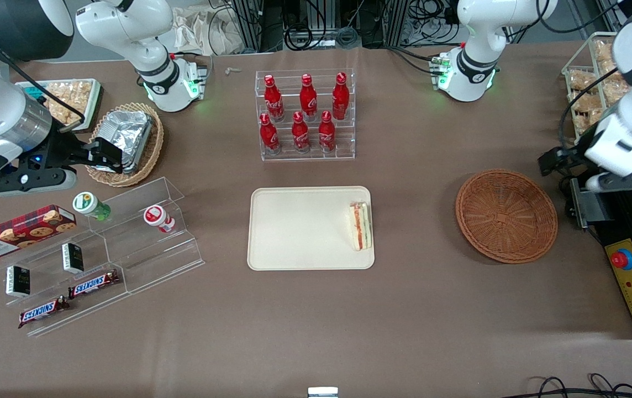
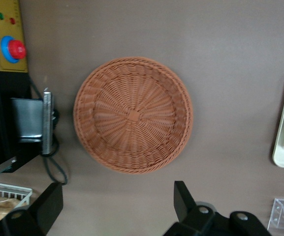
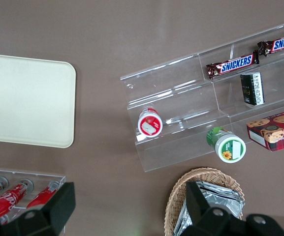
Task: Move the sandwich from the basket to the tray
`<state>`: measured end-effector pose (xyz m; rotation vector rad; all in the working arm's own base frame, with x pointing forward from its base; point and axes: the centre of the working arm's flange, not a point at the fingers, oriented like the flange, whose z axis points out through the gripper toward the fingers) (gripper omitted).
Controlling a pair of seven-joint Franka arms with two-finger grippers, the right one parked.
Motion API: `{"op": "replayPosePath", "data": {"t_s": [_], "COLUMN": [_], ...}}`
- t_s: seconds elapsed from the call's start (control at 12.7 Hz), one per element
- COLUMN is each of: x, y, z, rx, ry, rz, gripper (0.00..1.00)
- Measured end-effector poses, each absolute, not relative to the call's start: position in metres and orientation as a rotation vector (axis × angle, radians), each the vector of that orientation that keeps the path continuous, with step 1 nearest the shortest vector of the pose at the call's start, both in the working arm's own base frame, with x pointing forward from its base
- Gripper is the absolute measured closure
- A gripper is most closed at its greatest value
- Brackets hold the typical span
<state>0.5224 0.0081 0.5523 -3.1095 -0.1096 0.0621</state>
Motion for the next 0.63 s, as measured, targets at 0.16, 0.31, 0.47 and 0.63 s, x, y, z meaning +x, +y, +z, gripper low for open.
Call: {"op": "replayPosePath", "data": {"t_s": [0.16, 0.31, 0.47, 0.63], "x": [0.519, 0.527, 0.547, 0.564], "y": [0.021, 0.016, 0.014, 0.015], "z": [0.568, 0.573, 0.575, 0.572], "rx": [-3.116, -3.115, -3.115, -3.115], "ry": [-0.117, -0.094, -0.034, 0.007], "rz": [0.033, 0.09, 0.138, 0.16], "gripper": [0.0, 0.0, 0.0, 0.0]}}
